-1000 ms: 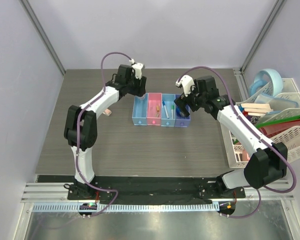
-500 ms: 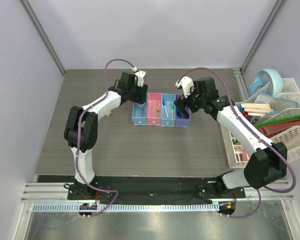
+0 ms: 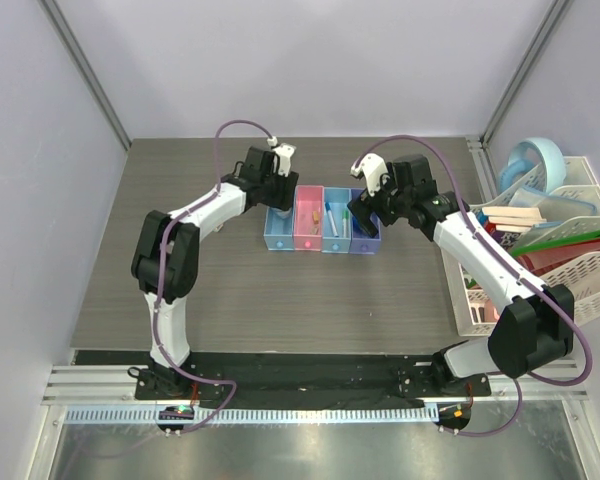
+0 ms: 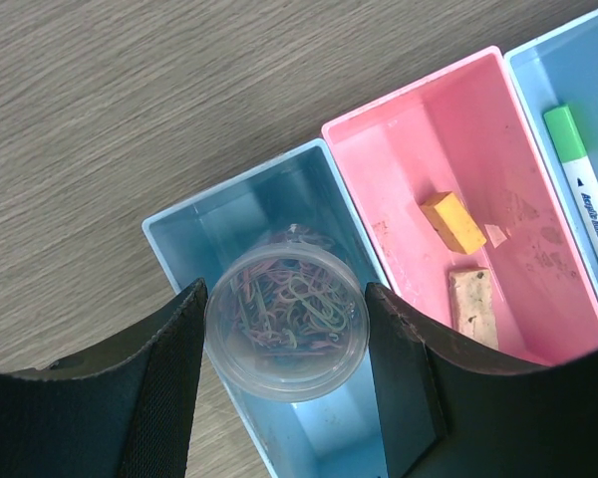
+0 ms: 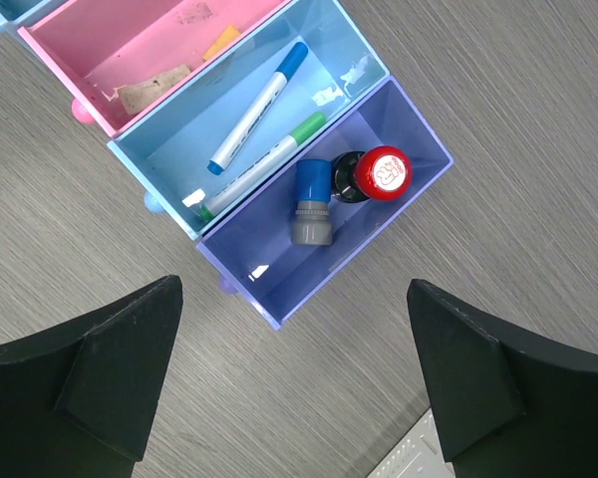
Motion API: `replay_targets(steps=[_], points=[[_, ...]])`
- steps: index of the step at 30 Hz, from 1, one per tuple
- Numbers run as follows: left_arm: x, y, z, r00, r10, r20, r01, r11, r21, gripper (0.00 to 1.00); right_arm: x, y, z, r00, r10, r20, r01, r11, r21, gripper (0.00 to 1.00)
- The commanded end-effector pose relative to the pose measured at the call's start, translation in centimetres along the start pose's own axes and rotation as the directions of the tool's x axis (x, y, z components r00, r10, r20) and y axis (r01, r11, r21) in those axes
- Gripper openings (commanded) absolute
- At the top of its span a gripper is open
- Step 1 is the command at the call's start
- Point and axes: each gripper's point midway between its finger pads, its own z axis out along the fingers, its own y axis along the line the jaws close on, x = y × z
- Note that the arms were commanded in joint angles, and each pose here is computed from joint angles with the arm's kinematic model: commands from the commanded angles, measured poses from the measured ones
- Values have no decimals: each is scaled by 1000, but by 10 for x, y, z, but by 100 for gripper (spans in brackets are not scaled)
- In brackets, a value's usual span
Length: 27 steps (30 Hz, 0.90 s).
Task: Sort the stationery into containers
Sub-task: Place the storage box in the storage box, then pick up the stationery from the center of the board.
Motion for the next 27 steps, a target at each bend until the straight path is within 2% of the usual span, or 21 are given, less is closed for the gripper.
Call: replay_targets(steps=[1,7,8,9,10,14,20,23,26,27], points=[[-28,-2,-4,997,-11,70,11,1000,0,58,-14,-3,-10,998,-1,63,0,1000,15,100],[-36,-7,-6,995,-26,94,24,1000,17,69,-10,0,-5,999,6,53,-6,1000,0,100],[-37,-7,-7,995,-25,97,24,1000,18,75,-10,1,-5,999,7,50,-7,1000,-1,100],[-40,-7,-8,994,-25,106,23,1000,15,89,-10,0,-5,999,7,52,-7,1000,-1,100],[-41,-6,-9,994,-24,110,23,1000,14,92,-11,0,-6,999,4,54,-4,1000,1,100],[-49,-7,-15,991,-27,130,26,1000,11,94,-11,1,-6,998,4,58,-4,1000,-3,100],[-78,9,-66,977,20,214,-3,997,-79,99,-8,2,-9,998,0,55,0,1000,-1,100],[-79,34,-96,973,25,231,15,986,-166,100,-7,2,-9,998,-2,55,2,1000,-1,100],[-65,71,-121,973,2,232,62,961,-268,100,-4,5,-7,999,-3,52,4,1000,-12,100],[-49,89,-122,979,-11,203,75,948,-310,100,-5,5,-6,999,-3,53,4,1000,-15,100]])
